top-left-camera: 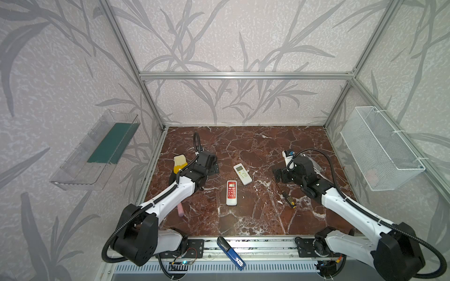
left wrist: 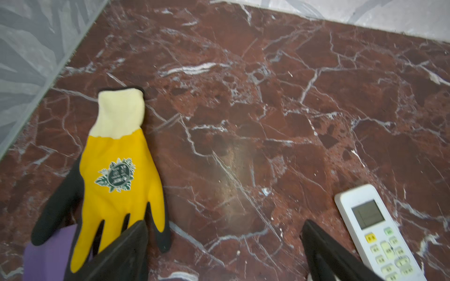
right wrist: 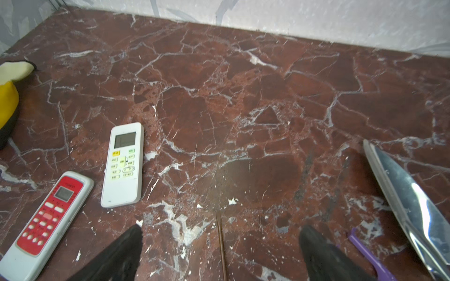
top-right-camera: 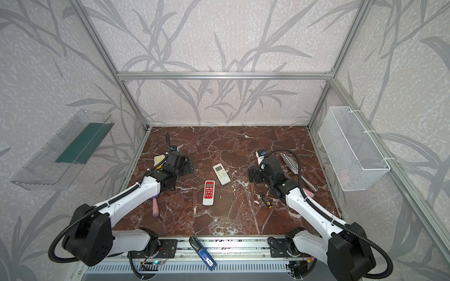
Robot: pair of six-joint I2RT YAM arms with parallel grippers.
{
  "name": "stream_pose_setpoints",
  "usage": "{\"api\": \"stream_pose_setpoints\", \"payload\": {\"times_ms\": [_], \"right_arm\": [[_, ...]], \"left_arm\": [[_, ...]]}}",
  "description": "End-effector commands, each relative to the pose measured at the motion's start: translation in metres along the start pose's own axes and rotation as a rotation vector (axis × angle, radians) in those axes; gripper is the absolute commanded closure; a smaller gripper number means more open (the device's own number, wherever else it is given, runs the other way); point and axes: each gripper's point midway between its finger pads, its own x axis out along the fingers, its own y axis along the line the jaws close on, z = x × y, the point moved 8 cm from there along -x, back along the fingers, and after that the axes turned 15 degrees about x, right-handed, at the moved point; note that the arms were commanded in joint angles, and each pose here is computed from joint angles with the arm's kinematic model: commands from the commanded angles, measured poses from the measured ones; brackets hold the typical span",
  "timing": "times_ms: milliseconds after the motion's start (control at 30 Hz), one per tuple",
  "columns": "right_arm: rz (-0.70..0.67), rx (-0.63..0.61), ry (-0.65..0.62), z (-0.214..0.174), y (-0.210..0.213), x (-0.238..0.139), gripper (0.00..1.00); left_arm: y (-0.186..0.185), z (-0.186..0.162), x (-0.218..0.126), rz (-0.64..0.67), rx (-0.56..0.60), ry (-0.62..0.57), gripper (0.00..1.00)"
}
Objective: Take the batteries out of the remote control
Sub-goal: 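Grasp the red-and-white remote with the left gripper while the right arm approaches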
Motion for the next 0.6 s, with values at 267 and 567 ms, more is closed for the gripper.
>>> {"api": "stream_pose_setpoints", "payload": {"times_ms": [267, 567], "right_arm": [[-0.042, 0.122, 0.113, -0.022, -0.005, -0.001, 0.01], [-0.028, 0.112, 0.121, -0.029, -0.005, -0.006, 0.0]], "left_arm": [[-0.06, 0.005, -0.007, -0.158, -0.031, 0.206, 0.0], [-0.092, -0.023, -0.003, -0.221, -0.009, 0.33, 0.04]]}}
